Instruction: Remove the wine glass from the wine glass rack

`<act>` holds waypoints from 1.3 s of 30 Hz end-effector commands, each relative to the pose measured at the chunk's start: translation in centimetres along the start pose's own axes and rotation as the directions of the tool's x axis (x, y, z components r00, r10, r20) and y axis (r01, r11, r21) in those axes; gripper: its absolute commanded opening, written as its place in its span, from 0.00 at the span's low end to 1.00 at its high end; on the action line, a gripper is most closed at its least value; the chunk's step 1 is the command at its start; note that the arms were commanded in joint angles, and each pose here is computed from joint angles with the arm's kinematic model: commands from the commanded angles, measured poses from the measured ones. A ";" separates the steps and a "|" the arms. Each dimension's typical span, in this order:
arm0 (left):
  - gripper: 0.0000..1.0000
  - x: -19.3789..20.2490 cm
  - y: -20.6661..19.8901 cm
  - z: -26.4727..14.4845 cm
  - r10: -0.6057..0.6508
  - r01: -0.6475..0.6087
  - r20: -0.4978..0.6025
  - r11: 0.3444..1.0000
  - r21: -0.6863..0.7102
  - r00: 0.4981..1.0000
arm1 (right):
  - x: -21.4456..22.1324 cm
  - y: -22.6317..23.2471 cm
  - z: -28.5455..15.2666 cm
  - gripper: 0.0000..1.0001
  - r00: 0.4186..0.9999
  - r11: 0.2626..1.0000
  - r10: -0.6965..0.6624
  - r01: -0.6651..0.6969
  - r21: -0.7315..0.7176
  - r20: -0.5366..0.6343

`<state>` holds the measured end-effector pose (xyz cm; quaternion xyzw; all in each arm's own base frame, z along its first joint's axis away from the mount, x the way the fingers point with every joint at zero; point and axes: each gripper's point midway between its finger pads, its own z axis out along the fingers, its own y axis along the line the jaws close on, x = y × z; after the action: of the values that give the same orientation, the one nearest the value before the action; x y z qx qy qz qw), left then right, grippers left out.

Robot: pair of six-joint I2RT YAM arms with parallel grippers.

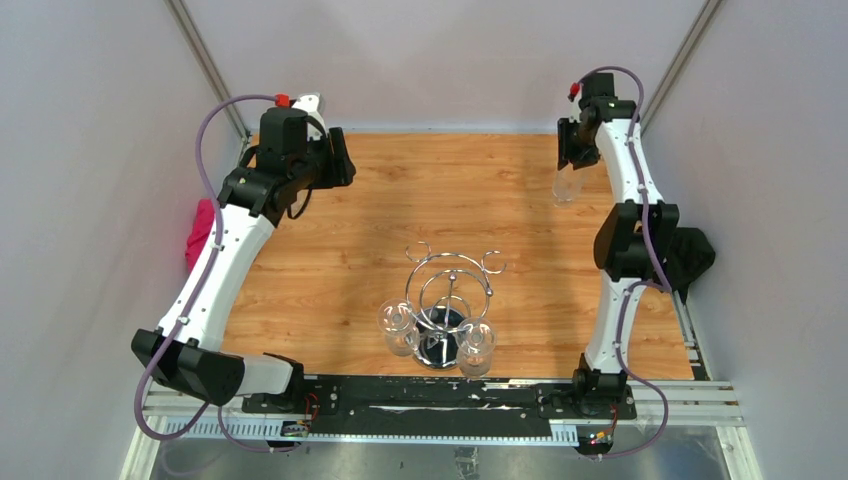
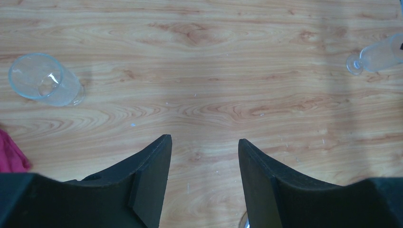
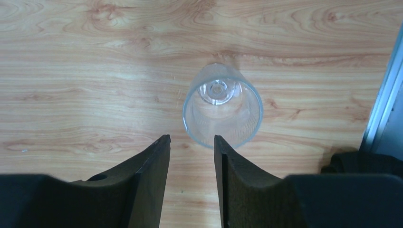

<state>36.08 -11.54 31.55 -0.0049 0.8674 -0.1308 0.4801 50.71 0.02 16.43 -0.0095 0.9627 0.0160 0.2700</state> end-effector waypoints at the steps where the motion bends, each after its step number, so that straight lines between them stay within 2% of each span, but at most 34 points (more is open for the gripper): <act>1: 0.59 -0.1 -0.4 0.0 -0.010 0.010 0.013 1.000 0.014 1.000 | 0.4 -1.0 -4.1 0.44 0.999 0.998 0.040 -0.041 0.046 0.026; 4: 0.58 0.1 -0.6 0.2 -0.011 0.011 0.005 1.000 0.020 1.000 | 0.9 0.7 -7.0 0.44 0.996 0.998 0.068 -0.067 -0.021 0.063; 6: 0.59 0.0 -0.6 0.1 -0.011 0.011 0.011 1.000 0.015 1.000 | 0.6 2.3 -9.5 0.44 0.989 0.995 0.071 -0.061 -0.077 0.133; 11: 0.59 -0.6 -0.5 -1.1 -0.016 0.016 0.046 1.000 0.008 0.999 | 2.3 9.4 -16.0 0.44 0.955 0.986 -0.043 0.089 -0.144 0.295; 16: 0.59 -0.9 -0.9 -2.5 -0.025 0.022 0.070 0.999 0.034 0.997 | 5.7 15.5 -21.4 0.44 0.908 0.955 -0.139 0.228 -0.187 0.395; 22: 0.60 -1.1 -0.8 -4.7 -0.024 0.018 0.116 0.999 0.047 0.993 | 10.3 16.9 -25.5 0.44 0.864 0.933 -0.159 0.290 -0.214 0.478; 24: 0.60 -1.1 -0.8 -5.4 -0.024 0.017 0.127 0.998 0.052 0.992 | 11.9 17.3 -27.3 0.44 0.831 0.922 -0.158 0.318 -0.222 0.534; 27: 0.60 -1.2 -0.8 -5.8 -0.020 0.013 0.138 0.999 0.052 0.990 | 14.7 17.5 -28.4 0.46 0.787 0.905 -0.122 0.338 -0.257 0.604; 31: 0.60 -1.1 -0.9 -5.7 -0.026 0.018 0.132 0.998 0.061 0.991 | 16.9 17.1 -28.2 0.46 0.791 0.899 -0.109 0.337 -0.280 0.602; 34: 0.60 -1.2 -0.7 -5.6 -0.030 0.024 0.137 0.999 0.048 0.990 | 17.6 17.2 -27.4 0.46 0.798 0.898 -0.147 0.355 -0.259 0.585; 39: 0.60 -2.4 -0.6 -5.7 -0.025 0.020 0.168 0.999 0.029 0.986 | 17.7 17.5 -26.3 0.46 0.770 0.894 -0.252 0.417 -0.163 0.586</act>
<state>31.96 -10.61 35.58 -0.0132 0.8308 -0.1525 0.5352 20.63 16.45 31.18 -0.2039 0.8117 0.1527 0.5256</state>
